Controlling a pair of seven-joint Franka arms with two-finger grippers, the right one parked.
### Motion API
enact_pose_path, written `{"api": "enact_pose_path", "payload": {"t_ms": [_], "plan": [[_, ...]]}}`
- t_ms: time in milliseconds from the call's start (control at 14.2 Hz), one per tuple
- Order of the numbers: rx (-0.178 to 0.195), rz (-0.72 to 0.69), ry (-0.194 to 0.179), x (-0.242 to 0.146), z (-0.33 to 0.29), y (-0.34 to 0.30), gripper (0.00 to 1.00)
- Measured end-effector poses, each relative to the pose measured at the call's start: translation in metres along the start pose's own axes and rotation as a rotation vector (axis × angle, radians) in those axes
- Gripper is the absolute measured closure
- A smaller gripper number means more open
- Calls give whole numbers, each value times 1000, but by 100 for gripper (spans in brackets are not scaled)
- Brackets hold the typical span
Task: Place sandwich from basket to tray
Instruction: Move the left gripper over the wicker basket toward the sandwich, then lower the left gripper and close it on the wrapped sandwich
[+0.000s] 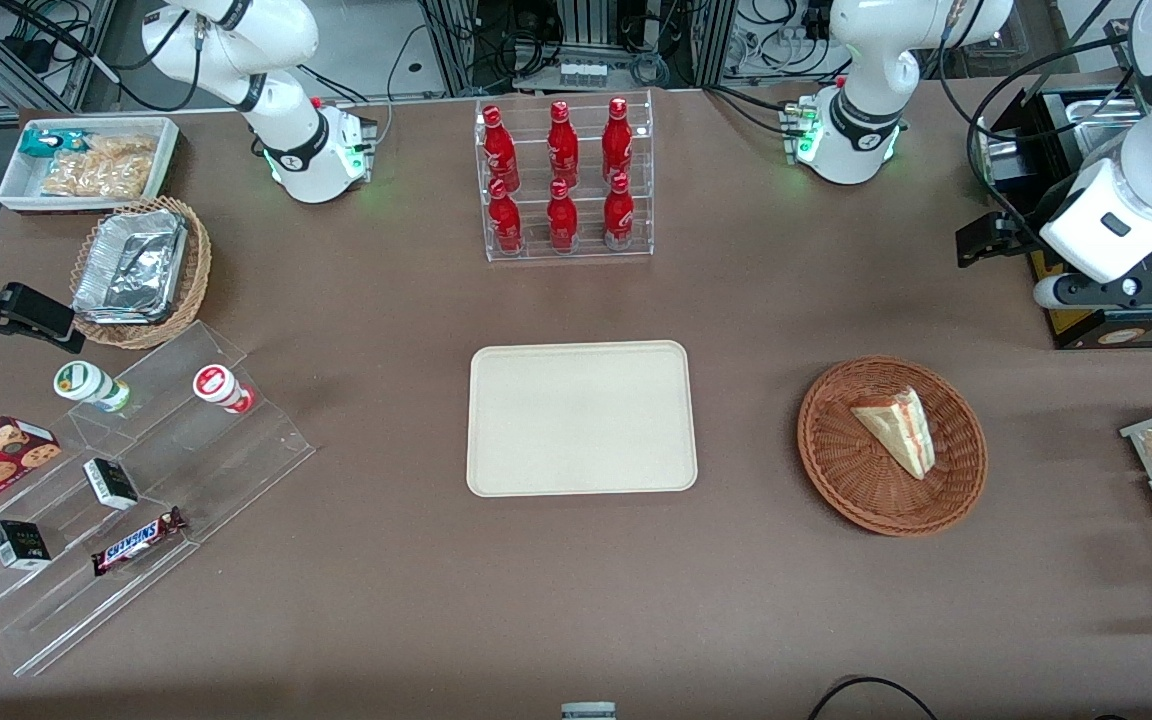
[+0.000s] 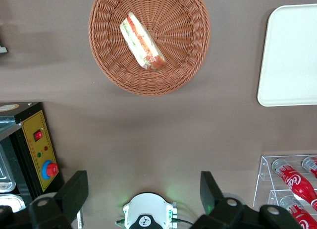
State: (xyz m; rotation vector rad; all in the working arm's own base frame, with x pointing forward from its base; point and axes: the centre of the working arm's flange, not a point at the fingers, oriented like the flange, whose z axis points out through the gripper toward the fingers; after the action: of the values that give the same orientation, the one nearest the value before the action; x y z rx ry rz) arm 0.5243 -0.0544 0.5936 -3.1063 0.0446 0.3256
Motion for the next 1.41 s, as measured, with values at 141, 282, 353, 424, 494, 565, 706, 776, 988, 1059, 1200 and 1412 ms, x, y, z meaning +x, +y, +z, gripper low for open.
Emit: {"api": "enact_pose_path", "payload": {"t_ms": [141, 282, 353, 424, 494, 565, 706, 776, 988, 1059, 1200, 1412], "plan": [[-1, 20, 11, 2, 0, -1, 0], [-1, 28, 4, 10, 9, -2, 0], [-2, 29, -5, 17, 19, -3, 0], [-3, 31, -14, 28, 32, -4, 0], [-3, 32, -21, 41, 48, -5, 0], [-4, 33, -26, 53, 66, -5, 0], [-4, 35, -34, 74, 102, -5, 0], [6, 36, -31, 83, 121, -6, 0], [40, 49, 33, 101, 180, -9, 0], [38, 46, 54, 103, 200, -12, 0], [33, 30, 103, 102, 235, -23, 0], [16, -85, 180, 95, 273, -32, 0]]}}
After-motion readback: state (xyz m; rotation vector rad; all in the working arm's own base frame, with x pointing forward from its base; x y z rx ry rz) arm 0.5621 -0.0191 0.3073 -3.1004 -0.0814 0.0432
